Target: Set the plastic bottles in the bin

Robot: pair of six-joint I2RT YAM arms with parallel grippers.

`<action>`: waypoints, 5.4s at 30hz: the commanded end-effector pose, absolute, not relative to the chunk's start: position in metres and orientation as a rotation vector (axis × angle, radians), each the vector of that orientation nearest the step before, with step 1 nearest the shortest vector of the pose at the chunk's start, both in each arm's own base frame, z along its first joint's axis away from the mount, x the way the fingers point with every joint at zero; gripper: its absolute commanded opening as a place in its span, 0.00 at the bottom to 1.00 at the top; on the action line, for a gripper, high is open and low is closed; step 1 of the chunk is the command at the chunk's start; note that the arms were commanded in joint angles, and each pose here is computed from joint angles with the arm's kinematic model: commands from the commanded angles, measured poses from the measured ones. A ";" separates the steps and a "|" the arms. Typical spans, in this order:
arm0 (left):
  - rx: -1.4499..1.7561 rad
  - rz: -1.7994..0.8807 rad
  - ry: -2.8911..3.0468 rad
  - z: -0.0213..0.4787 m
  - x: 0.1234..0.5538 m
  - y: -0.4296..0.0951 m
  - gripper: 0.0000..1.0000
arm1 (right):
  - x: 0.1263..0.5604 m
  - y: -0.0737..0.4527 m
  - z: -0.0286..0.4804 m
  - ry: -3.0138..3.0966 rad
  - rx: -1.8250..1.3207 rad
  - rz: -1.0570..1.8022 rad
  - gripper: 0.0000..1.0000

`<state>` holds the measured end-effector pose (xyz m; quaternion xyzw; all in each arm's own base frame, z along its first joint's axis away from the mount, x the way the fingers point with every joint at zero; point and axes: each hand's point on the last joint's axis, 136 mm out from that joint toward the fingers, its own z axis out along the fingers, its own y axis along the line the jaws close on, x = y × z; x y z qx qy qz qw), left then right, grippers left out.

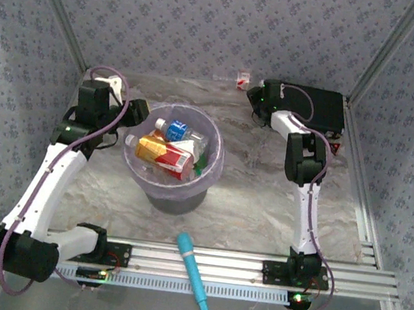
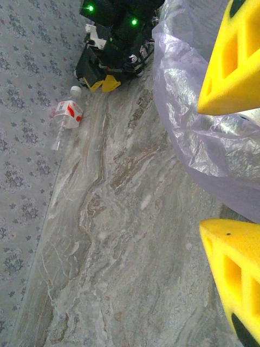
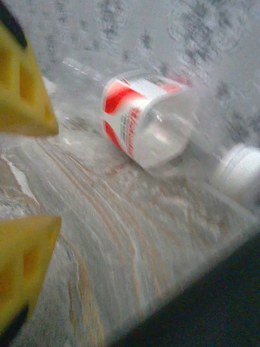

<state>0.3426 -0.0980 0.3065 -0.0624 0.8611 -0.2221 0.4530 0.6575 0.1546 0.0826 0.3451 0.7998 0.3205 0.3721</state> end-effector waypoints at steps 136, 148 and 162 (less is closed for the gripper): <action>-0.212 -0.545 2.084 0.309 0.335 -0.085 0.58 | 0.713 0.221 0.107 2.054 0.450 0.749 0.43; -0.225 -0.543 2.069 0.313 0.330 -0.082 0.58 | 0.651 0.197 0.055 2.326 0.527 0.640 0.44; -0.234 -0.560 2.073 0.307 0.333 -0.084 0.58 | 0.684 0.187 0.056 2.161 0.802 0.860 0.82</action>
